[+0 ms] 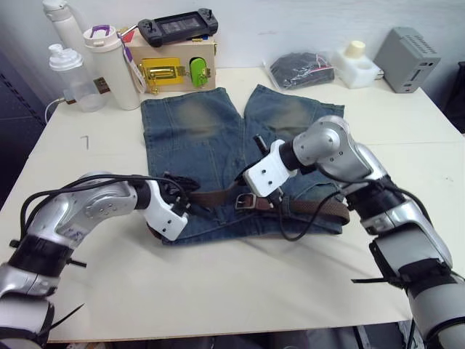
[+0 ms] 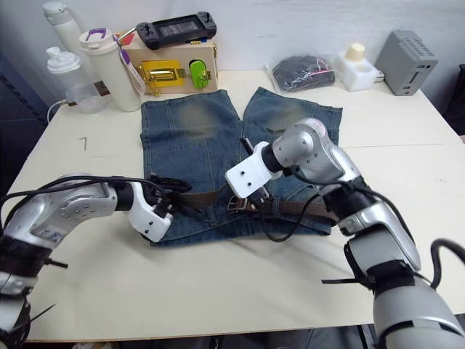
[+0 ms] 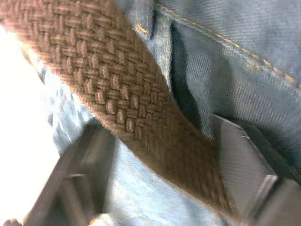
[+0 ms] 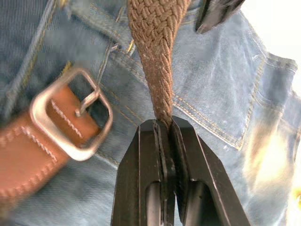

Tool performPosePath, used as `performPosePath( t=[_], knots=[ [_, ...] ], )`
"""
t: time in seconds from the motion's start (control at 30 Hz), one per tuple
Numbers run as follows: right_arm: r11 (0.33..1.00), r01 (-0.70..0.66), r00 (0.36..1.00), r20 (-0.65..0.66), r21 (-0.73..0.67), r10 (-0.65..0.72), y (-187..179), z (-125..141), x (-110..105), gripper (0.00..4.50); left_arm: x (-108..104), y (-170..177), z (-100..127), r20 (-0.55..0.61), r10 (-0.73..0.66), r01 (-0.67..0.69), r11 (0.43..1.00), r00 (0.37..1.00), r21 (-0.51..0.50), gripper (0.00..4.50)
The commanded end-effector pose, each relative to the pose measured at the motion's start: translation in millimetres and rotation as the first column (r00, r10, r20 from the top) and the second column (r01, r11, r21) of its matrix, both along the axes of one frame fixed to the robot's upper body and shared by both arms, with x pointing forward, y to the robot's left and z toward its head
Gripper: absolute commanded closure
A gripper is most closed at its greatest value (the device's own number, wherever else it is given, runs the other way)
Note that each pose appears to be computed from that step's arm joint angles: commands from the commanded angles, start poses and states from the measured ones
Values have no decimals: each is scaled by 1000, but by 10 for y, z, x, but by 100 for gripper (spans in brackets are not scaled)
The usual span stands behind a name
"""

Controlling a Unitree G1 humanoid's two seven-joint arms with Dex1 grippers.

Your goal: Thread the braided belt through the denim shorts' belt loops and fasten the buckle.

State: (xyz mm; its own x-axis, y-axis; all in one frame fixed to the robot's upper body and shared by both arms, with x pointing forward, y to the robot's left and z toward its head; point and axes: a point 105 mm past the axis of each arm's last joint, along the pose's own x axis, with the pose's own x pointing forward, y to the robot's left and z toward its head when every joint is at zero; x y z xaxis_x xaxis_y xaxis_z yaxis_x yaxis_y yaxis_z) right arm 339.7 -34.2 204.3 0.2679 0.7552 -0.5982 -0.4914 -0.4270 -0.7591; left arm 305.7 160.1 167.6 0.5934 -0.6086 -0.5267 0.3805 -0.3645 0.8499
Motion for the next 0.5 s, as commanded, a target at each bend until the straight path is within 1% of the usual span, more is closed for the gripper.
performPosePath(
  t=[0.03, 0.07, 0.1, 0.17, 0.2, 0.27, 0.33, 0.37, 0.43, 0.47, 0.5],
  knots=[
    [963, 145, 985, 62, 227, -163, -64, 223, 26, 450, -208, 182, 206, -201, 144, -192, 950, 969, -246, 30],
    [943, 189, 975, 59, 276, -213, -76, 211, 28, 450, -282, 189, 245, -257, 150, -230, 921, 955, -315, 30],
    [928, 215, 969, 56, 303, -242, -80, 202, 21, 450, -336, 184, 268, -294, 149, -252, 901, 944, -354, 30],
    [864, 313, 934, 38, 395, -356, -99, 187, 46, 450, -430, 198, 274, -349, 164, -304, 867, 922, -395, 30],
    [815, 360, 910, 22, 454, -415, -98, 203, 56, 450, -470, 198, 292, -394, 160, -341, 827, 905, -447, 30],
    [725, 420, 859, 17, 546, -511, -111, 256, 69, 450, -520, 206, 351, -487, 129, -419, 722, 864, -551, 30],
    [660, 439, 821, 25, 609, -570, -119, 296, 49, 450, -515, 266, 407, -545, 112, -488, 617, 831, -617, 30],
    [639, 443, 809, 27, 628, -587, -121, 306, 37, 450, -509, 291, 425, -561, 111, -511, 584, 820, -631, 30],
    [601, 443, 787, 33, 665, -617, -126, 290, -13, 450, -404, 426, 594, -576, 100, -562, 403, 811, -722, 30],
    [576, 446, 774, 28, 685, -633, -140, 283, -33, 450, -383, 468, 670, -582, 80, -573, 327, 809, -751, 30],
    [537, 448, 749, 28, 715, -662, -180, 295, -47, 450, -381, 508, 740, -586, 51, -578, 252, 809, -776, 30]
  ],
)
